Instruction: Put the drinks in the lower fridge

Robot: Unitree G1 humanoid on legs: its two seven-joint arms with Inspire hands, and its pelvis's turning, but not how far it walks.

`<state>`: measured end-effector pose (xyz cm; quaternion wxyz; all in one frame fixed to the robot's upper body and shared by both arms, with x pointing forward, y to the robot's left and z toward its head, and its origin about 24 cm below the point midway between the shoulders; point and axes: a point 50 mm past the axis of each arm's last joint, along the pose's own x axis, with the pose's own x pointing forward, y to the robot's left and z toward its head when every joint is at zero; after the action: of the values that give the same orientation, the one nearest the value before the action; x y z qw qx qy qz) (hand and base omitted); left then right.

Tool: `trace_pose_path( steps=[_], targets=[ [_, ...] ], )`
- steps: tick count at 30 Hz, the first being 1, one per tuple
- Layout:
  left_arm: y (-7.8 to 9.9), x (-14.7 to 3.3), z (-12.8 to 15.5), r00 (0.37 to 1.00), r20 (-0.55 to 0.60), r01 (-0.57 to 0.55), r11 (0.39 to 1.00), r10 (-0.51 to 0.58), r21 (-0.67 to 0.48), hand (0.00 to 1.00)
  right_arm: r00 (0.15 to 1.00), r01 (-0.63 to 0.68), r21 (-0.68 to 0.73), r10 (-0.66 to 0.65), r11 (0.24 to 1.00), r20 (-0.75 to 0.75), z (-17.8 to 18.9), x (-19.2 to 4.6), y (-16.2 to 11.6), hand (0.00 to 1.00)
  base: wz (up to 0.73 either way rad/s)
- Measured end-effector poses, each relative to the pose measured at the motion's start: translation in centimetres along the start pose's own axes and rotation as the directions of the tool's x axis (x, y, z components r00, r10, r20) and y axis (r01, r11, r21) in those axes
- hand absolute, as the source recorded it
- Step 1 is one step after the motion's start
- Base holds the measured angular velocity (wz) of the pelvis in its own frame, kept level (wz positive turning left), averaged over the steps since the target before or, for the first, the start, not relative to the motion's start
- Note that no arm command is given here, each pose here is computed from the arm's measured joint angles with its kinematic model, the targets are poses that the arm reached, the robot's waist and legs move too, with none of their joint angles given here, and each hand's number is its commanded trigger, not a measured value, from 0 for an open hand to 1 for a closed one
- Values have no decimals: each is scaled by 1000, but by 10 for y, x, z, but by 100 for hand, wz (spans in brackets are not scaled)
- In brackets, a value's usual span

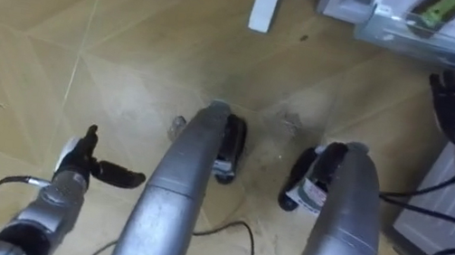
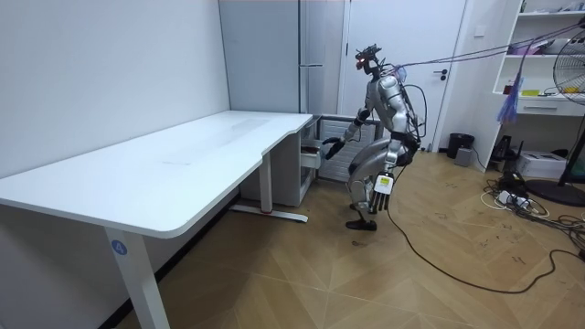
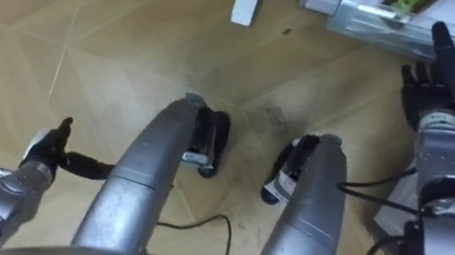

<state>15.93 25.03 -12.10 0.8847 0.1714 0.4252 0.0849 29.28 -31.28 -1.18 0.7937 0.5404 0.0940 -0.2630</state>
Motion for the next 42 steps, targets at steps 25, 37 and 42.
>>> trace_pose_path(
  steps=[25, 37, 42],
  targets=[
    [35, -37, -69, 989, -123, -91, 994, 83, -66, 0, 990, -108, -29, 110, 994, 85, 31, 8, 89, 0, 7],
    [37, -50, -87, 983, -166, -94, 993, 81, -71, 0, 990, -81, -15, 82, 997, 113, 33, 7, 90, 0, 2],
    [40, -56, -95, 981, -181, -83, 995, 71, -59, 0, 991, -72, -38, 76, 997, 114, 32, 7, 90, 0, -2]
  ],
)
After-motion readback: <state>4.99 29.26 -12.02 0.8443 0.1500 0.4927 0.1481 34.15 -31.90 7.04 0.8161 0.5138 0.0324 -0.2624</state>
